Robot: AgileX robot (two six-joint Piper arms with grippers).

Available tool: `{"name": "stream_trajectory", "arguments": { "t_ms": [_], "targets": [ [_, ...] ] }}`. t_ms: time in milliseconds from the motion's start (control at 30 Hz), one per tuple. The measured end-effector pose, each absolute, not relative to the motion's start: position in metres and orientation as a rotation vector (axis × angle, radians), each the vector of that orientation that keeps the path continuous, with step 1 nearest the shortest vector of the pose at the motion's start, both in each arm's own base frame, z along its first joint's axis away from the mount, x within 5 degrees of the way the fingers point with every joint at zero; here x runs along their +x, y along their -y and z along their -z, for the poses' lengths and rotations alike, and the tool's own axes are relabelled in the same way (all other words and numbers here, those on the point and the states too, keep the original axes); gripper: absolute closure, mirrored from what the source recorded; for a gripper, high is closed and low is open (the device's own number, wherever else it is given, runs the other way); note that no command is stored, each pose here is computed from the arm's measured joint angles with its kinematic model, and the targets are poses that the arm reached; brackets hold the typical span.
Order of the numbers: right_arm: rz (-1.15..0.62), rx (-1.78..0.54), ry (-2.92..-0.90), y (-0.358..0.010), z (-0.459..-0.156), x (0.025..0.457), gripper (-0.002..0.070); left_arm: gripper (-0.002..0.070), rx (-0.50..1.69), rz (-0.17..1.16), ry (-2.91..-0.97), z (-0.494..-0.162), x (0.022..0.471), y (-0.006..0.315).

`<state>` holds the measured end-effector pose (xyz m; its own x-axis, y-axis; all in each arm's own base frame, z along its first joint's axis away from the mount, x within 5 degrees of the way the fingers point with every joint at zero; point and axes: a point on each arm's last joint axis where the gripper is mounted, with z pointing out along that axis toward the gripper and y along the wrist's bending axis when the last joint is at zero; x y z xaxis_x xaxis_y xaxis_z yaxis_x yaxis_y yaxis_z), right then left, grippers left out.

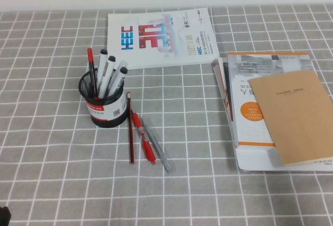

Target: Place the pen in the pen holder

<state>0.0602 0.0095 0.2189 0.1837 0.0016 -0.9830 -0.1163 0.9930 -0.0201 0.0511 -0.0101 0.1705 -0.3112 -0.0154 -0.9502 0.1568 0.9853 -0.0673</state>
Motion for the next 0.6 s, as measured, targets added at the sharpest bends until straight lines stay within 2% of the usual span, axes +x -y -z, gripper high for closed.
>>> {"name": "stream_trajectory", "arguments": {
  "t_ms": [333,600],
  "targets": [
    [-0.048,-0.015,-1.471,-0.002,-0.208,0.057,0.0689,0.0680,0.102,0.172,-1.881,-0.170,0.051,0.010],
    [-0.160,-0.004,-1.797,-0.009,-0.178,0.054,0.0689,0.0680,0.102,0.172,-1.881,-0.170,0.051,0.010]
  ]
}}
